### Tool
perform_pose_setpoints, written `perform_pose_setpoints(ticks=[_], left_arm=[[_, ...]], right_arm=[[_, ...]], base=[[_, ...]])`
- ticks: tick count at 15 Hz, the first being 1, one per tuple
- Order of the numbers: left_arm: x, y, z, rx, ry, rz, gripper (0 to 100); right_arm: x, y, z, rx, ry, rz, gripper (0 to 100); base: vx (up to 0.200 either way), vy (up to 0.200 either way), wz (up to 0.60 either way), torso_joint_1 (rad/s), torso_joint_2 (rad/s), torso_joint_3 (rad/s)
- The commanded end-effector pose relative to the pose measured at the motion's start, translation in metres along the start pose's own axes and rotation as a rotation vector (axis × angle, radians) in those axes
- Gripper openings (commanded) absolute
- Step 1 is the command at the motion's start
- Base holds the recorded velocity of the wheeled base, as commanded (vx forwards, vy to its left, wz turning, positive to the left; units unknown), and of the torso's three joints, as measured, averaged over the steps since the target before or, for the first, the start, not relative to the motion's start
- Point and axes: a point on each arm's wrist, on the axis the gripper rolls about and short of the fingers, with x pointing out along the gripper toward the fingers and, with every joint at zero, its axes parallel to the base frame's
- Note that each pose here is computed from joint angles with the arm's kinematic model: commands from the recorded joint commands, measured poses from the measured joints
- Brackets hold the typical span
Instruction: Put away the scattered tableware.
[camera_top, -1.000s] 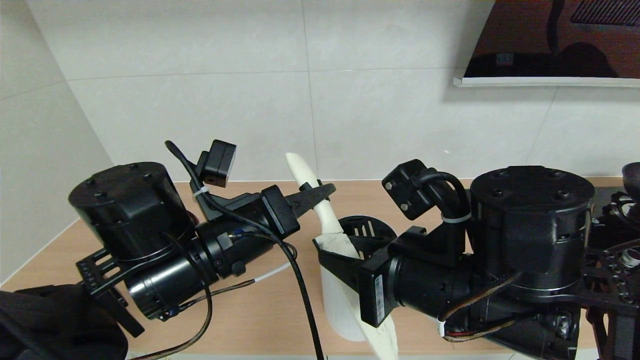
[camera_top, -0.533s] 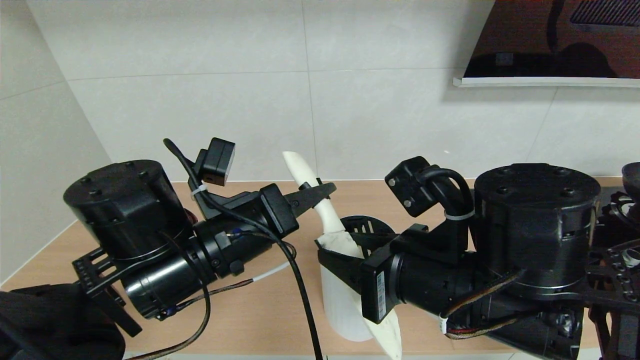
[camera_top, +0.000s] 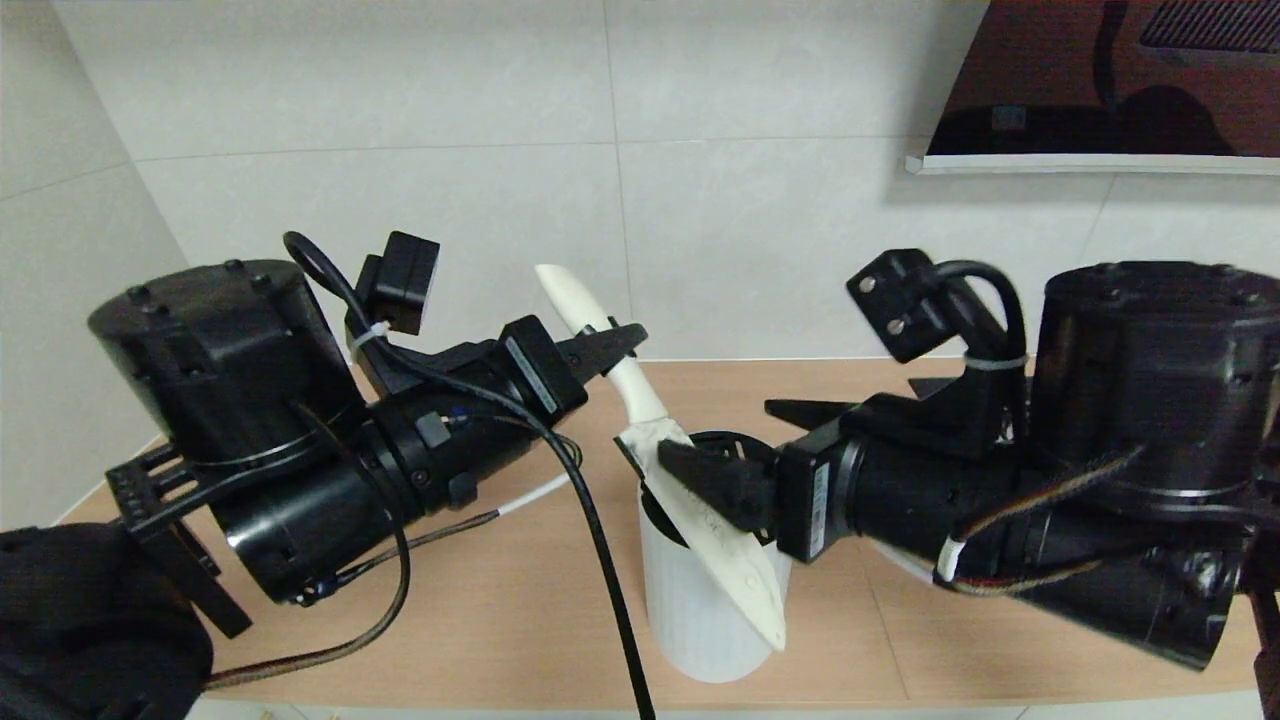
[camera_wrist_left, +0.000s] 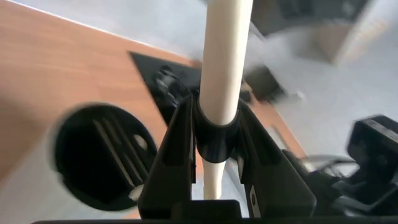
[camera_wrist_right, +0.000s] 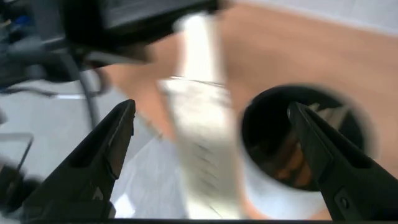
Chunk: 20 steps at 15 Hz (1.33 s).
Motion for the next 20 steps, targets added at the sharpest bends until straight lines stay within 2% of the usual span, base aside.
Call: perform_pose_setpoints(ticks=[1, 3, 5, 7, 8, 9, 10, 11, 13, 15, 16, 17, 20], left_arm=[[-0.004, -0.019, 0.024, 0.042, -0.097, 0.035, 0], [0.001, -0.031, 0.041, 0.134, -0.178, 0.118, 0], [0.010, -0.046, 0.044, 0.236, -0.217, 0.177, 0], [0.022, -0.050, 0.026, 0.338, -0.246, 0.303, 0], [0.033, -0.048, 0.016, 0.395, -0.263, 0.387, 0], [0.047, -0.046, 0.004, 0.430, -0.307, 0.474, 0], [0.053, -0.050, -0.004, 0.438, -0.343, 0.482, 0], [0.052, -0.052, -0.006, 0.457, -0.356, 0.472, 0], [0.045, -0.054, -0.018, 0.551, -0.380, 0.463, 0], [0.046, -0.053, -0.032, 0.608, -0.399, 0.458, 0], [0.047, -0.051, -0.035, 0.622, -0.403, 0.458, 0], [0.054, -0.043, -0.045, 0.641, -0.407, 0.459, 0], [0.059, -0.038, -0.050, 0.643, -0.406, 0.469, 0]], right_arm=[[-0.011, -0.028, 0.030, 0.021, -0.103, -0.087, 100], [-0.012, -0.046, 0.041, 0.029, -0.138, -0.151, 100], [-0.014, -0.058, 0.047, 0.032, -0.159, -0.191, 100], [-0.014, -0.063, 0.049, 0.032, -0.165, -0.208, 100], [-0.013, -0.063, 0.050, 0.032, -0.169, -0.209, 100], [-0.012, -0.064, 0.050, 0.032, -0.168, -0.211, 100], [-0.012, -0.064, 0.049, 0.032, -0.166, -0.211, 100], [-0.012, -0.064, 0.049, 0.032, -0.166, -0.211, 100], [-0.012, -0.064, 0.048, 0.032, -0.163, -0.212, 100], [-0.012, -0.064, 0.048, 0.032, -0.160, -0.213, 100], [-0.011, -0.064, 0.047, 0.032, -0.159, -0.213, 100], [-0.011, -0.064, 0.047, 0.033, -0.159, -0.214, 100], [-0.009, -0.065, 0.046, 0.033, -0.153, -0.214, 100]], base=[[0.000, 0.000, 0.00, 0.000, 0.00, 0.000], [0.000, 0.000, 0.00, 0.000, 0.00, 0.000], [0.000, 0.000, 0.00, 0.000, 0.00, 0.000], [0.000, 0.000, 0.00, 0.000, 0.00, 0.000], [0.000, 0.000, 0.00, 0.000, 0.00, 0.000], [0.000, 0.000, 0.00, 0.000, 0.00, 0.000], [0.000, 0.000, 0.00, 0.000, 0.00, 0.000], [0.000, 0.000, 0.00, 0.000, 0.00, 0.000], [0.000, 0.000, 0.00, 0.000, 0.00, 0.000], [0.000, 0.000, 0.00, 0.000, 0.00, 0.000], [0.000, 0.000, 0.00, 0.000, 0.00, 0.000], [0.000, 0.000, 0.00, 0.000, 0.00, 0.000], [0.000, 0.000, 0.00, 0.000, 0.00, 0.000]])
